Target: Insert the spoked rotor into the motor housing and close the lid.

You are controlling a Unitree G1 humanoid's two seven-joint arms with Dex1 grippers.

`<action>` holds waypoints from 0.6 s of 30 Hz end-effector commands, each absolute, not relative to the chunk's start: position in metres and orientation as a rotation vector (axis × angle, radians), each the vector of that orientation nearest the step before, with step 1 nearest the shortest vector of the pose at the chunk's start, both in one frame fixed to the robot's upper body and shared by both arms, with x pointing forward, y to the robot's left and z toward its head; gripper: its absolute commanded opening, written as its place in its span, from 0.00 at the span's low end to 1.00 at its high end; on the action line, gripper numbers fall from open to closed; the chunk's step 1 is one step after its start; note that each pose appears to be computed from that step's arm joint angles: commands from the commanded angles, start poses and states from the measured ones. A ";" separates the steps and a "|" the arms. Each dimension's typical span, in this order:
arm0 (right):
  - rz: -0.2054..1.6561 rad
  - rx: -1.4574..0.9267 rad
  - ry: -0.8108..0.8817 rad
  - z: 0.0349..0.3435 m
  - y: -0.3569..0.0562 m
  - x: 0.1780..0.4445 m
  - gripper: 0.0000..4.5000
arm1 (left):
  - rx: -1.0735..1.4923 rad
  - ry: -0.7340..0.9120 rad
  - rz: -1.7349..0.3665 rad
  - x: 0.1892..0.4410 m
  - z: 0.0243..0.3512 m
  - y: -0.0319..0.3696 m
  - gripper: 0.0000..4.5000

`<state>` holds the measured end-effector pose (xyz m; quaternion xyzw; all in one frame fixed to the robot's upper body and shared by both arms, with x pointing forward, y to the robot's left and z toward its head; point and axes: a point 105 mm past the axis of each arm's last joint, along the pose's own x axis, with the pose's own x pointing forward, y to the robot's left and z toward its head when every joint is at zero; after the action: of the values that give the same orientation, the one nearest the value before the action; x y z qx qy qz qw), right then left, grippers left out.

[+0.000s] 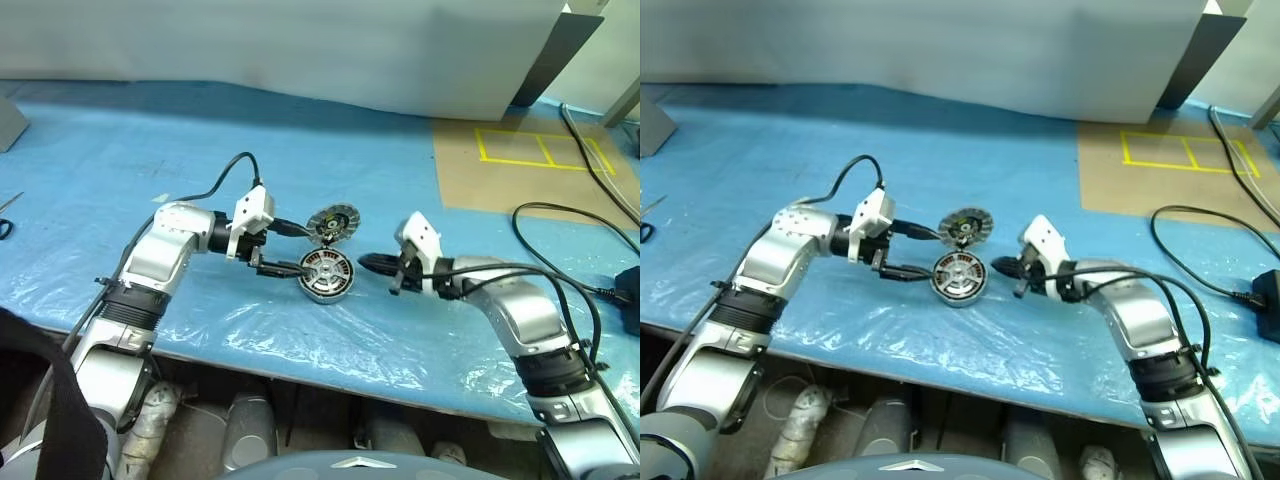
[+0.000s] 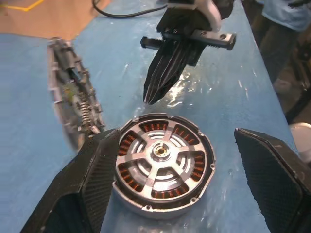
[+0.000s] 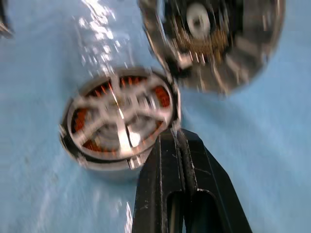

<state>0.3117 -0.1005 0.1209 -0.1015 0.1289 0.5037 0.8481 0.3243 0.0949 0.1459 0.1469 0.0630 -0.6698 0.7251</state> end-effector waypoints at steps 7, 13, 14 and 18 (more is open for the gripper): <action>1.221 -0.235 0.247 0.122 -0.050 0.318 0.00 | 0.311 0.125 -1.322 0.340 0.146 0.118 0.88; 1.183 -0.471 0.365 0.072 -0.061 0.325 0.00 | 0.329 0.132 -1.313 0.336 0.139 0.117 0.88; 1.185 -0.553 0.411 0.054 -0.072 0.322 0.00 | 0.330 0.131 -1.311 0.336 0.138 0.116 0.88; 1.220 -0.564 0.431 0.045 -0.081 0.314 0.00 | 0.339 0.134 -1.298 0.339 0.137 0.118 0.88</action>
<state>0.3242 -0.0651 0.0836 -0.2544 0.1226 0.5617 0.7777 0.3375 0.1180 0.1260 0.1402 0.0849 -0.6026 0.7811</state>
